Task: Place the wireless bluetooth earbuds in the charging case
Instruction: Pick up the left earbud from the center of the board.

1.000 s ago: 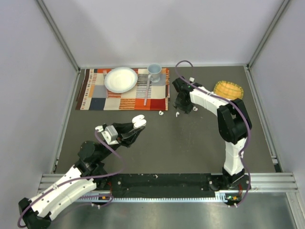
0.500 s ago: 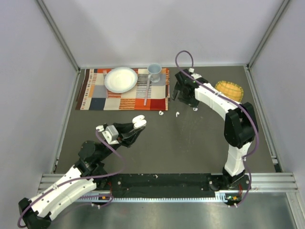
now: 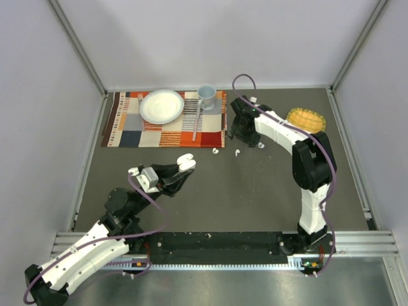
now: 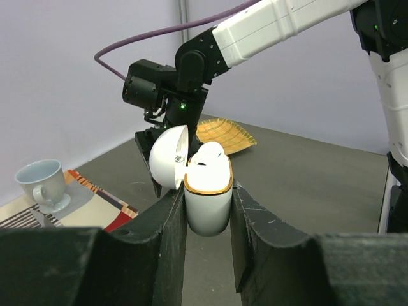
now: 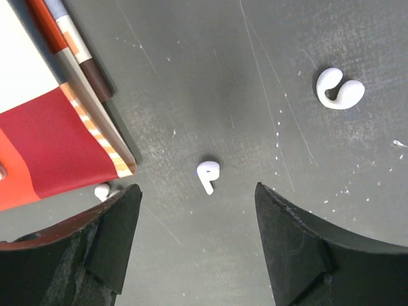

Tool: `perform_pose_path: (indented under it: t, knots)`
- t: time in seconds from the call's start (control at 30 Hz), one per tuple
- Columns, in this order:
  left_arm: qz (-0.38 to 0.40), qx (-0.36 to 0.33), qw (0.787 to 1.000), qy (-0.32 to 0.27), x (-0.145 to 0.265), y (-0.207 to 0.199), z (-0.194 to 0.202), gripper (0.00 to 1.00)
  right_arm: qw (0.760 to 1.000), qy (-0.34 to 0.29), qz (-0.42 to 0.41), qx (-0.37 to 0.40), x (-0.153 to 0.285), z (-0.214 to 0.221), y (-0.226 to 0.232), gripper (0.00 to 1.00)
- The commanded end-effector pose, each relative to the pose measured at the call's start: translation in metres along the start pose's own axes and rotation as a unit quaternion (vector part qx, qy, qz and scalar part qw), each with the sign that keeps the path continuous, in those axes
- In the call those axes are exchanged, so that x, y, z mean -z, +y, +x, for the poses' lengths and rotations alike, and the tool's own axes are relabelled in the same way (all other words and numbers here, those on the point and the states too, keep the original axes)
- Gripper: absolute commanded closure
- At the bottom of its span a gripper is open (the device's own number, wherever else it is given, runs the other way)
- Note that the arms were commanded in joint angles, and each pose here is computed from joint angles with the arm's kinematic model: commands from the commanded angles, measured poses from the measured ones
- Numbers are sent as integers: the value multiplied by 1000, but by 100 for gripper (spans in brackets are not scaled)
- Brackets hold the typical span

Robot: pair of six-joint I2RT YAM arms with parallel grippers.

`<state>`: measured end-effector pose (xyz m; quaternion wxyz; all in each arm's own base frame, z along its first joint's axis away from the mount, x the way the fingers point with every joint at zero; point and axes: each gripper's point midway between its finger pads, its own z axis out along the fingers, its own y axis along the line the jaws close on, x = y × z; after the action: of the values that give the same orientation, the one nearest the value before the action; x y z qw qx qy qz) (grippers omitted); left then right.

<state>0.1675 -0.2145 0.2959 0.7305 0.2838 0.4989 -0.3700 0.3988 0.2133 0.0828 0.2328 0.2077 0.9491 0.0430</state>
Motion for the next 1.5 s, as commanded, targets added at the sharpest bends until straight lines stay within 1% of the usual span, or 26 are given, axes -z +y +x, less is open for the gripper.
perform_pose_path:
  t: [0.0,0.07,0.27,0.43,0.5,0.73,0.83,0.87,1.03,1.17,1.47]
  knots:
    - [1,-4,1000,-22,-1,0,-9,100,1000,0,6,-14,-7,-1,4,30]
    - [2,-2,1000,-24,-2,0,-10,100,1000,4,10,-14,-12,2,4,30]
    - [0,-4,1000,-25,-1,0,-10,100,1000,21,19,-8,-24,13,2,40]
    - [1,-5,1000,-22,-2,0,-8,100,999,26,18,-3,-28,17,4,42]
    - [0,-4,1000,-21,-2,1,-7,100,999,29,19,-4,-30,18,5,45]
    - [-3,-4,1000,-19,0,1,-5,100,999,33,26,-1,-37,22,4,47]
    - [-5,-5,1000,-21,0,2,-5,100,999,23,30,3,-37,21,5,48]
    - [-5,-5,1000,-21,0,2,-4,100,999,26,29,6,-38,23,6,51]
    - [0,-3,1000,-18,-1,0,-2,100,999,25,29,5,-41,21,8,52]
    - [-2,-6,1000,-17,0,1,-3,100,999,22,30,4,-42,19,9,56]
    - [-8,-5,1000,-17,2,3,-1,100,999,37,36,11,-48,32,6,58]
